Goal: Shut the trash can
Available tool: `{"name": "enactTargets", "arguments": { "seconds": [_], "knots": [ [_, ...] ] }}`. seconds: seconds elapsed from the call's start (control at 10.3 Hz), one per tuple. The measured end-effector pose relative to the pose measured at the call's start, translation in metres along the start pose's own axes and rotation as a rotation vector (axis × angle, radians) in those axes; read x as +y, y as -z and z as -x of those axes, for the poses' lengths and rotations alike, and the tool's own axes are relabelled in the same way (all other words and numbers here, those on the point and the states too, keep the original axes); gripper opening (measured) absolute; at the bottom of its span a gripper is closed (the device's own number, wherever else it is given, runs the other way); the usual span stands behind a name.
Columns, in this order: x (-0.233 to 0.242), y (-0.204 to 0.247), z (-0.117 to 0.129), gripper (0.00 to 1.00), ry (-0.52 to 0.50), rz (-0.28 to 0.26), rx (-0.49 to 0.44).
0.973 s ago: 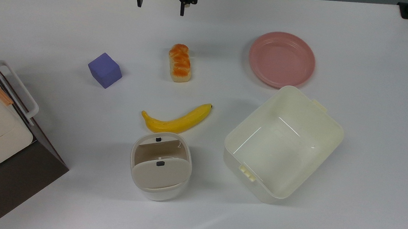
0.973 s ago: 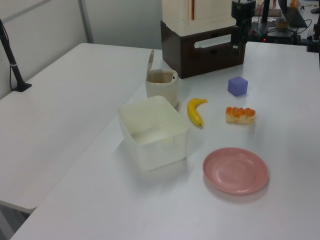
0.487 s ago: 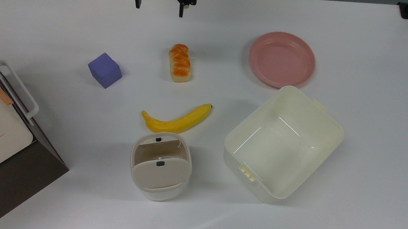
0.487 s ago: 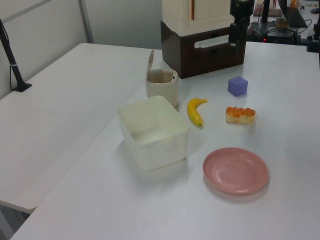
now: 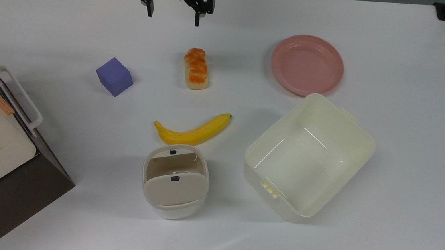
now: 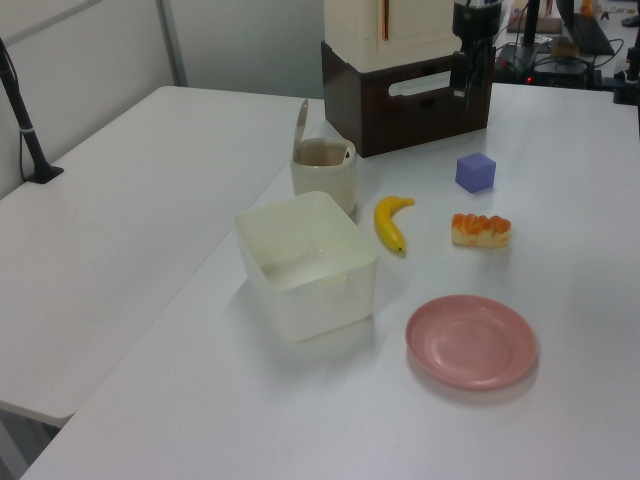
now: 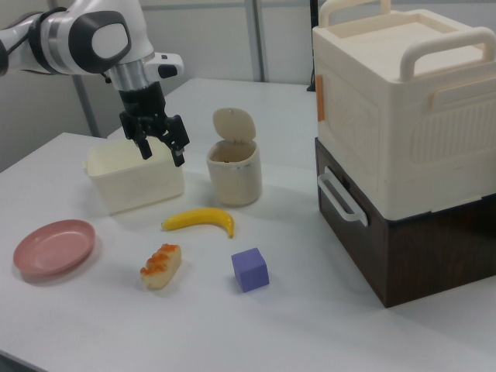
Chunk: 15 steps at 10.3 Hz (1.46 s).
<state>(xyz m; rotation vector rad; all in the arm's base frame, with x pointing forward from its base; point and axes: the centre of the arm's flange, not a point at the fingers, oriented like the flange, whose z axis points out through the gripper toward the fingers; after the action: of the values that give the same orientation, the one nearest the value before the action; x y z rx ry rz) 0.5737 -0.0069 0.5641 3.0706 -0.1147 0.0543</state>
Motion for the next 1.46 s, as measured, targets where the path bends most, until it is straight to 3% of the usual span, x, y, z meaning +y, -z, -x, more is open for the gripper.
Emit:
{"name": "enactTargets", "arguments": {
  "seconds": [0.19,0.29,0.49,0.78,1.27,1.46],
  "knots": [
    [-0.002,-0.004,-0.002,0.95,0.037,0.0,-0.005],
    [-0.004,-0.008,-0.004,0.82,0.071,0.0,-0.007],
    [-0.008,-0.009,-0.009,0.49,0.077,-0.049,0.023],
    [-0.01,-0.008,-0.033,0.01,0.061,-0.082,0.18],
    [0.0,-0.019,-0.119,0.01,0.014,-0.088,0.604],
    [0.0,-0.033,-0.149,0.01,0.002,-0.088,0.72]
  ]
}}
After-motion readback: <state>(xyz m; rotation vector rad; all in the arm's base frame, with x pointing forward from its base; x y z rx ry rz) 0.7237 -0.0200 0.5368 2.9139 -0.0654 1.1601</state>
